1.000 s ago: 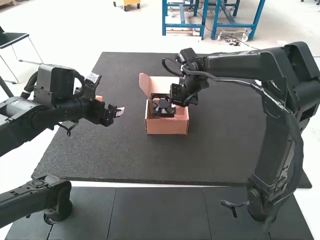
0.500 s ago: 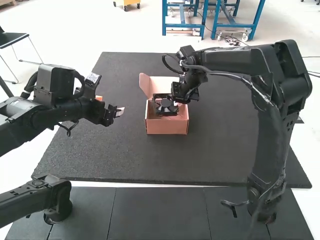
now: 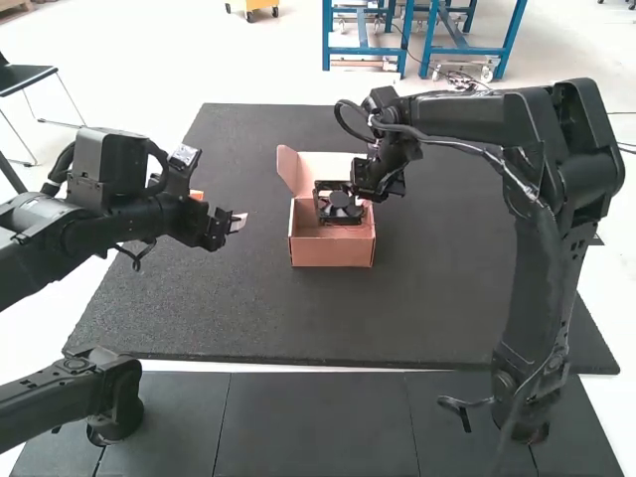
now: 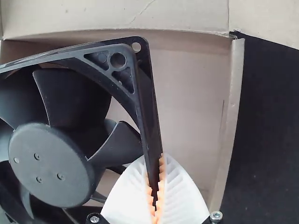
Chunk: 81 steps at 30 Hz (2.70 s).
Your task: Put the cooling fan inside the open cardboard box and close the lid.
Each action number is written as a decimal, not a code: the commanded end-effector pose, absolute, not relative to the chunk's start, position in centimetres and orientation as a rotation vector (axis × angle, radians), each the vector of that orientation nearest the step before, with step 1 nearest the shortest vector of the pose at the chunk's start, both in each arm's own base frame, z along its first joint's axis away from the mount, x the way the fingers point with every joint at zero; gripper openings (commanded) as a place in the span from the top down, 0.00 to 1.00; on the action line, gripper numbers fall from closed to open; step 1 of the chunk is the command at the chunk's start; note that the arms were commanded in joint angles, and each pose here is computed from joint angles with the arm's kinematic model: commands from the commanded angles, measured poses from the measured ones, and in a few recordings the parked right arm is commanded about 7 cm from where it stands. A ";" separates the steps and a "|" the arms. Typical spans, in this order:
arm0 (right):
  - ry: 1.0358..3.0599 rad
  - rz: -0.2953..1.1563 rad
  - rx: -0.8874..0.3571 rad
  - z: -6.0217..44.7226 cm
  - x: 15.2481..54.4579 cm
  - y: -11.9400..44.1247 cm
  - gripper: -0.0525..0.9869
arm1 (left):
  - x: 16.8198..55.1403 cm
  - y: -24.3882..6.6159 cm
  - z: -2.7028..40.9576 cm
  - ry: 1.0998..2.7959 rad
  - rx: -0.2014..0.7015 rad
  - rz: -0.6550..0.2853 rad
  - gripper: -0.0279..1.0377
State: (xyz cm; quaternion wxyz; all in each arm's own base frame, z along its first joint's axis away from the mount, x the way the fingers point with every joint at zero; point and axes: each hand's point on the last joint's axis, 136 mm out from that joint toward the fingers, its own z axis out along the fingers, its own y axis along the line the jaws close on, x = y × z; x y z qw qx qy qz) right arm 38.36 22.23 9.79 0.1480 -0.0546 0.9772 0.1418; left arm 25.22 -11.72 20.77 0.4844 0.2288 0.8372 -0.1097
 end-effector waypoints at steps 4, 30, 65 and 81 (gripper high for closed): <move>2.771 0.478 -0.212 11.3 38.7 24.5 0.97 | 25.3 -11.5 22.2 1.993 0.535 -0.260 0.07; 2.838 0.440 -0.223 8.3 38.8 24.7 0.97 | 25.1 -11.3 22.7 1.974 0.530 -0.260 0.07; 2.848 0.388 -0.268 7.1 39.5 24.6 0.51 | 25.2 -11.0 23.1 1.964 0.489 -0.262 0.07; 2.707 0.387 -0.478 17.2 40.7 23.9 0.29 | 28.7 -11.2 21.6 2.041 0.470 -0.231 0.07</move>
